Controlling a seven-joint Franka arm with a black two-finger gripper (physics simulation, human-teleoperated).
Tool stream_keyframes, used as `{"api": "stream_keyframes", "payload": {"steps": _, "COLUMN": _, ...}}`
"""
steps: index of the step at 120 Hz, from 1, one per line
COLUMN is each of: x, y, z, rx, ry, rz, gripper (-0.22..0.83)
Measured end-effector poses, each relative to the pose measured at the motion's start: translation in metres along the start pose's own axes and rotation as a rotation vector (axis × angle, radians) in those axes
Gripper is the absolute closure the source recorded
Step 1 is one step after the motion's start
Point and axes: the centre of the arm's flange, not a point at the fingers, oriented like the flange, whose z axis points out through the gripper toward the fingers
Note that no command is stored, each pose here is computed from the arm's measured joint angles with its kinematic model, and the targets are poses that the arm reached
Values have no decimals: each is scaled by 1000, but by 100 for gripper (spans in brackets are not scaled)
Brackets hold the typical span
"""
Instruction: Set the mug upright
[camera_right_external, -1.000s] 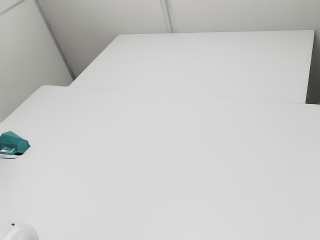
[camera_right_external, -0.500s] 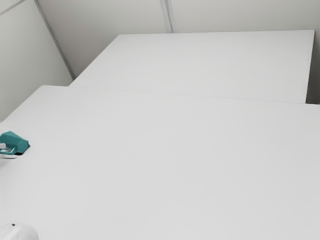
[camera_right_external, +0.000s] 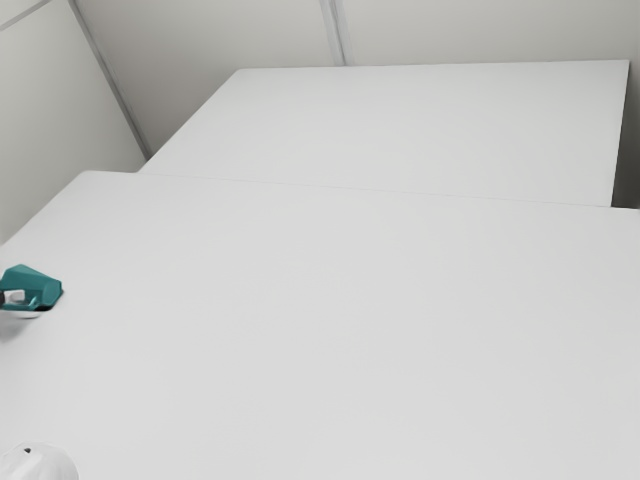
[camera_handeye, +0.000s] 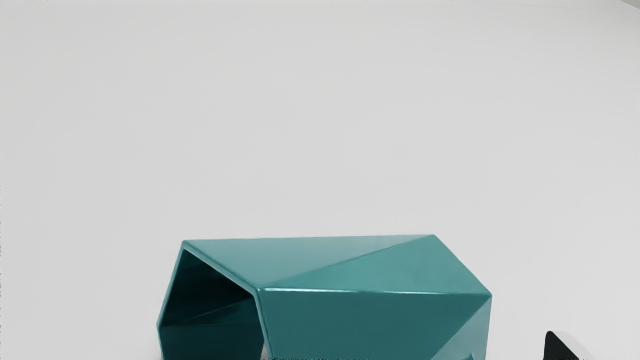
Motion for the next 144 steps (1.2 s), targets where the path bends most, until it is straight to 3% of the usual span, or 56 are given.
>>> {"api": "stream_keyframes", "payload": {"steps": 23, "x": 11, "y": 2, "z": -1, "rx": 5, "ry": -3, "rz": 13, "gripper": 48}}
{"api": "stream_keyframes", "payload": {"steps": 49, "x": 37, "y": 5, "z": 4, "rx": 0, "ry": 1, "rz": 35, "gripper": 70}}
{"api": "stream_keyframes", "payload": {"steps": 99, "x": 76, "y": 38, "z": 6, "rx": 6, "ry": -72, "rz": 14, "gripper": 78}}
{"api": "stream_keyframes", "payload": {"steps": 120, "x": 131, "y": 82, "z": 13, "rx": 22, "ry": -142, "rz": 51, "gripper": 78}}
{"api": "stream_keyframes", "payload": {"steps": 144, "x": 198, "y": 137, "z": 80, "rx": -9, "ry": -321, "rz": 140, "gripper": 79}}
